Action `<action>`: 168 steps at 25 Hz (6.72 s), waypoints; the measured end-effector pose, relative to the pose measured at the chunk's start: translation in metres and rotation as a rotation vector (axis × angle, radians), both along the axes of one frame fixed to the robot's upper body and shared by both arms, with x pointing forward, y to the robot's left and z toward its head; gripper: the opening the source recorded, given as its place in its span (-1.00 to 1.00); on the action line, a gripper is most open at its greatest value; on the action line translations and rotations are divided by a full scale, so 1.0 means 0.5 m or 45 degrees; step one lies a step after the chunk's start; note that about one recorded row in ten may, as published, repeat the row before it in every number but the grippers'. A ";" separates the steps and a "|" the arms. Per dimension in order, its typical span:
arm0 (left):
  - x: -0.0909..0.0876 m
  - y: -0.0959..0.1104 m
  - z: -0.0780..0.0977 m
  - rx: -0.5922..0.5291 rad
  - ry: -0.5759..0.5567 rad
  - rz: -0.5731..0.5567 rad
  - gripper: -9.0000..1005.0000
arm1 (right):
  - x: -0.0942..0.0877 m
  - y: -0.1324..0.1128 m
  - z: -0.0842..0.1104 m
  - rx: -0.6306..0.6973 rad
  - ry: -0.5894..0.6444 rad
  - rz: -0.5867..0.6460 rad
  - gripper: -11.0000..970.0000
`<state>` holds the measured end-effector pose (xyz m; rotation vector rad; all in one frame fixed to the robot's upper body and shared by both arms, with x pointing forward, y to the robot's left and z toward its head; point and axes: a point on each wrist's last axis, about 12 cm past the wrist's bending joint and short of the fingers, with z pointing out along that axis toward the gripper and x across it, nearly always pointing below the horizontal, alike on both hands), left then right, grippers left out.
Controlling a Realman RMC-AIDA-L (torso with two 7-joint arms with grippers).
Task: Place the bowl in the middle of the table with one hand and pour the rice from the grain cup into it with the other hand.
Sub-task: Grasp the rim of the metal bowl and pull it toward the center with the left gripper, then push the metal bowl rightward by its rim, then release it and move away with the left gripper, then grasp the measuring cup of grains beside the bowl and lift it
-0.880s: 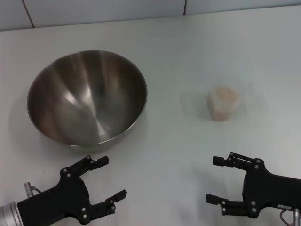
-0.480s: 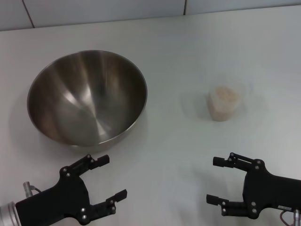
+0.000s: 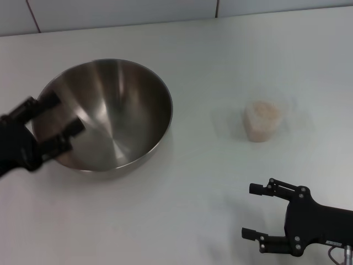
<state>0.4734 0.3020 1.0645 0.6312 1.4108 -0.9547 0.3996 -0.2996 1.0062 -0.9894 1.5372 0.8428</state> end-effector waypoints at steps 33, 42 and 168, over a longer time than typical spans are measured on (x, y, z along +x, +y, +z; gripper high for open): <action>0.150 -0.048 0.122 0.634 0.532 0.481 0.65 | -0.003 -0.004 0.002 0.007 0.002 0.001 0.70; 0.164 -0.047 0.108 0.693 0.584 0.488 0.65 | -0.004 -0.004 0.002 0.005 0.000 0.001 0.70; 0.019 -0.046 0.092 0.719 0.094 -0.107 0.68 | 0.009 -0.106 -0.011 0.069 -0.057 -0.858 0.69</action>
